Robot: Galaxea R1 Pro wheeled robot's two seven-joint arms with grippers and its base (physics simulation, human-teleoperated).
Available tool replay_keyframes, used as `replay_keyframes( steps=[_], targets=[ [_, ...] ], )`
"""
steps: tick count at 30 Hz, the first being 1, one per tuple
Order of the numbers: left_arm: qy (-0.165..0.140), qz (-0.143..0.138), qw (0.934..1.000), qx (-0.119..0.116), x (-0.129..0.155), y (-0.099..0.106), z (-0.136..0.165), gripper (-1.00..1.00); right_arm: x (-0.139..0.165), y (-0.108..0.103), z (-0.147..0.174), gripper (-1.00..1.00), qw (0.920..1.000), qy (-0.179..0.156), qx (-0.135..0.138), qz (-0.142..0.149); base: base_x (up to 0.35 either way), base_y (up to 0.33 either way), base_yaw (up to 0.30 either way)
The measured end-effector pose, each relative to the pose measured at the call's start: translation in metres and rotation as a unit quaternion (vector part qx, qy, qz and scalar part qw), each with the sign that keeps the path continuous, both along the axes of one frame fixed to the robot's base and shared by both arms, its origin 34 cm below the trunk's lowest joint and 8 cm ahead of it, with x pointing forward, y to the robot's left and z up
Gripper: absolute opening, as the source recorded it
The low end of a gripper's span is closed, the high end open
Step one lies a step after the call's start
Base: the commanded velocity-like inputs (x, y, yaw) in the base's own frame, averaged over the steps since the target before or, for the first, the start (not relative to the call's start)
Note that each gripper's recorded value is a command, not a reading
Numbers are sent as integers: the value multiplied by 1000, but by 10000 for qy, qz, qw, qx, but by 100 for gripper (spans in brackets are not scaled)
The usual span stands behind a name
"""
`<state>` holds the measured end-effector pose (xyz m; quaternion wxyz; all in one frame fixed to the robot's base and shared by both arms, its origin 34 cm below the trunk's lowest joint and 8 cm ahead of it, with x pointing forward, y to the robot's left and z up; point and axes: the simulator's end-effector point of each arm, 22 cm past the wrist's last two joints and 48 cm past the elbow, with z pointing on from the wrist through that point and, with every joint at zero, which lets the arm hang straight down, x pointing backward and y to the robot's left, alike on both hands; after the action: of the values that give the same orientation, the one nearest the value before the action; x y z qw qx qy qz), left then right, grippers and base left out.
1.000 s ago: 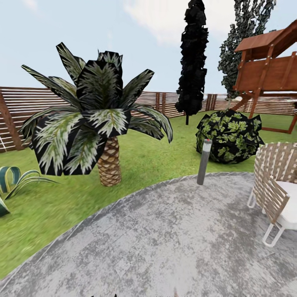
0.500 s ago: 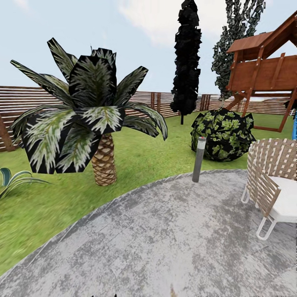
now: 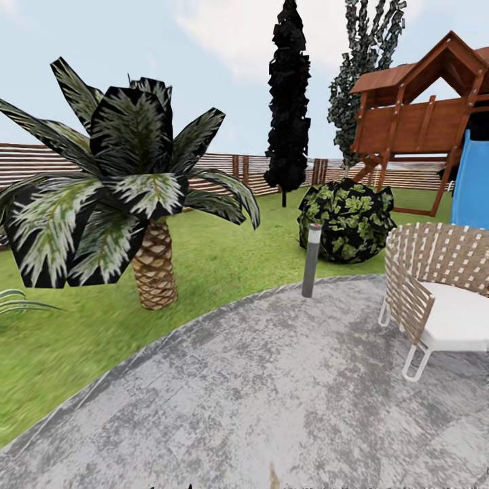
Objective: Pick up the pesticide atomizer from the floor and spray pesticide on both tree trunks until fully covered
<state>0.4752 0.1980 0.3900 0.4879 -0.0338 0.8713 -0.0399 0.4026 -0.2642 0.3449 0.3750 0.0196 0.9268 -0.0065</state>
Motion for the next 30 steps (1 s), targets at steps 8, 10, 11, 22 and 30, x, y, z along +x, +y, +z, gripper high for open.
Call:
replay_keyframes(
  steps=[8,10,11,22,30],
  targets=[
    [-48,2,10000,-1,-1,0,-14,100,-1,0,-15,100,10000,-48,0,0,0,0,-169],
    [-60,0,10000,0,-2,0,-17,100,-1,0,-18,100,10000,-60,1,-1,0,0,-135],
    [-66,-1,10000,2,-2,0,-19,100,-1,0,-20,100,10000,-66,1,-2,0,0,-107],
    [-113,-2,9999,1,-5,0,-40,100,-5,1,-42,100,9999,-105,5,1,0,0,-48],
    [-116,-3,9999,2,-10,0,-57,100,-9,1,-59,100,9999,-114,5,12,0,0,-1]
  ],
)
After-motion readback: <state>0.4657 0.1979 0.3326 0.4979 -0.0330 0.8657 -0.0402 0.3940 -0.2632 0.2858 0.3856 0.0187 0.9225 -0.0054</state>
